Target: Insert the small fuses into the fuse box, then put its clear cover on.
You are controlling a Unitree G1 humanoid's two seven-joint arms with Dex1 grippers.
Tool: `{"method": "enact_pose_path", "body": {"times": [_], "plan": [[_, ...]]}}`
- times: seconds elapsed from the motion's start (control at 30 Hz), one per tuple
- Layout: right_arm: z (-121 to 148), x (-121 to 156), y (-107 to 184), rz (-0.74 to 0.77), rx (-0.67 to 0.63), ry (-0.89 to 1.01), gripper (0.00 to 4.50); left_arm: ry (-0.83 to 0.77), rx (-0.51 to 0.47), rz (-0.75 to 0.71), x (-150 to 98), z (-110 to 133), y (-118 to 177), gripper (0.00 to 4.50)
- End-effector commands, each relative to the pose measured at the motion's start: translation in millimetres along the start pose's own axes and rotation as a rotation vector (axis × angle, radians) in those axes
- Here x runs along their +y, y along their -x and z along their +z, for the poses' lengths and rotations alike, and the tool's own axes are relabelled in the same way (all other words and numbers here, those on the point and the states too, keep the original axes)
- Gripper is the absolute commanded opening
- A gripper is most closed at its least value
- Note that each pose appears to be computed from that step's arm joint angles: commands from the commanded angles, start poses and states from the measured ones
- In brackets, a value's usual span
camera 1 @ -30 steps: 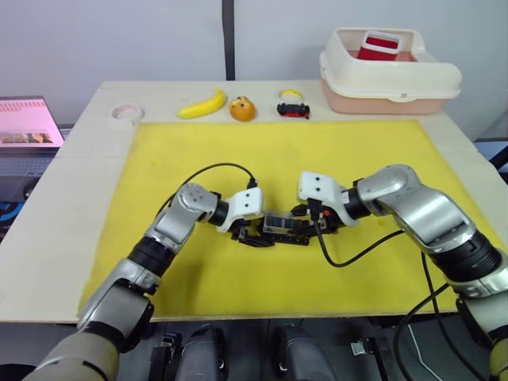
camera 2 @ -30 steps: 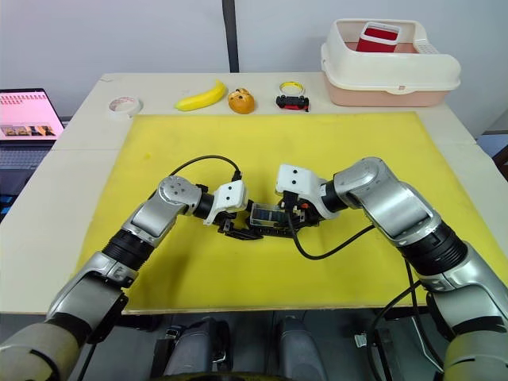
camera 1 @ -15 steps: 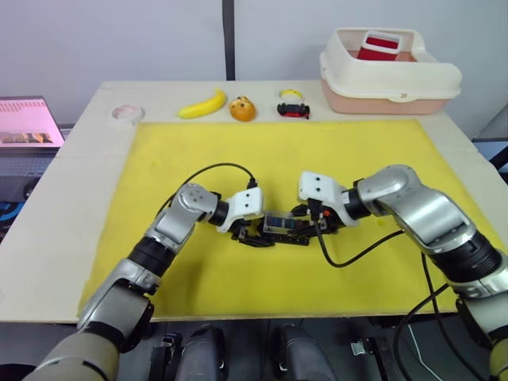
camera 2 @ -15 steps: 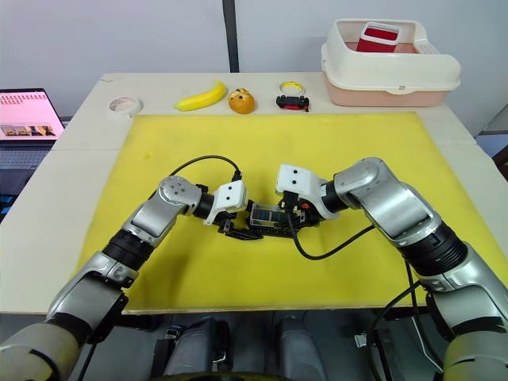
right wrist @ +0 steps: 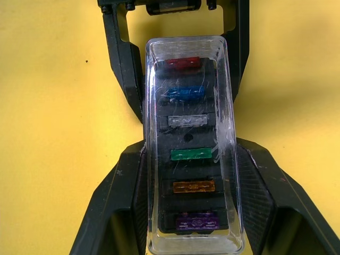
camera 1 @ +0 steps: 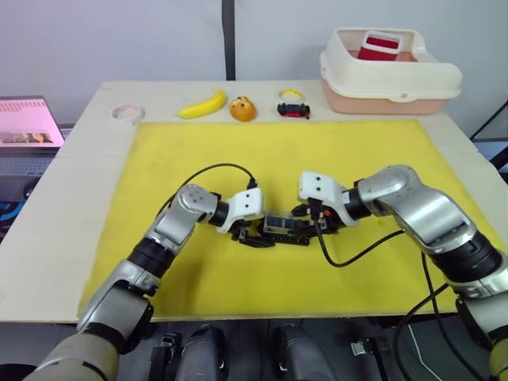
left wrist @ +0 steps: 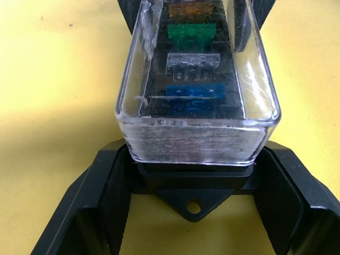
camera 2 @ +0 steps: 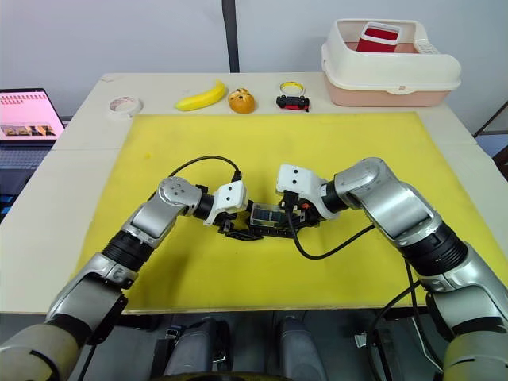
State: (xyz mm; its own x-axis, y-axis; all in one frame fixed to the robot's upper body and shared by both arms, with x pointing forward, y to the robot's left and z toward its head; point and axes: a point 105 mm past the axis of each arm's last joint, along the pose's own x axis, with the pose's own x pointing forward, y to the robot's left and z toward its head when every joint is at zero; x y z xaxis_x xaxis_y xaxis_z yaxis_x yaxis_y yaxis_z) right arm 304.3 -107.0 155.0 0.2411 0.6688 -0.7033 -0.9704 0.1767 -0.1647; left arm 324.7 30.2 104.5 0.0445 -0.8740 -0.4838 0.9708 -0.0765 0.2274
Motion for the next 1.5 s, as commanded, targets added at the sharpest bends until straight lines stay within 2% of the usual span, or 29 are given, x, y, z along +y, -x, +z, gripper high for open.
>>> {"method": "enact_pose_path", "body": {"times": [0.03,0.07,0.1,0.17,0.5,0.67,0.8,1.03,1.2,1.47,1.5], "plan": [[-7,2,-2,0.010,0.029,-0.002,1.67,0.008,0.023,-0.014,-5,-7,0,3.21],[-7,3,-2,0.011,0.031,0.001,1.67,0.007,0.023,-0.015,-5,-7,0,3.21],[-7,3,-2,0.010,0.030,0.002,2.47,0.006,0.022,-0.016,-6,-6,0,3.14],[-6,4,-2,0.010,0.026,0.002,3.18,0.004,0.022,-0.017,-6,-7,-1,3.14],[-1,4,0,0.006,0.006,0.016,3.18,0.007,0.025,-0.019,-8,-7,-1,3.14],[8,-2,11,-0.026,-0.026,0.016,3.18,0.013,0.023,-0.021,-8,-7,-1,3.14],[23,-6,35,-0.067,-0.083,0.018,3.18,0.018,0.022,-0.020,-8,-7,-1,3.14],[37,15,59,-0.055,-0.188,0.008,3.18,0.026,0.024,-0.020,-7,-8,0,3.14],[46,24,60,-0.074,-0.319,-0.015,3.18,0.029,0.023,-0.023,-8,-9,0,3.14],[54,6,51,-0.197,-0.472,-0.072,3.18,0.022,0.021,-0.028,-7,-7,-2,3.14],[53,3,50,-0.207,-0.480,-0.083,2.63,0.021,0.021,-0.028,-7,-7,-2,3.14]]}}
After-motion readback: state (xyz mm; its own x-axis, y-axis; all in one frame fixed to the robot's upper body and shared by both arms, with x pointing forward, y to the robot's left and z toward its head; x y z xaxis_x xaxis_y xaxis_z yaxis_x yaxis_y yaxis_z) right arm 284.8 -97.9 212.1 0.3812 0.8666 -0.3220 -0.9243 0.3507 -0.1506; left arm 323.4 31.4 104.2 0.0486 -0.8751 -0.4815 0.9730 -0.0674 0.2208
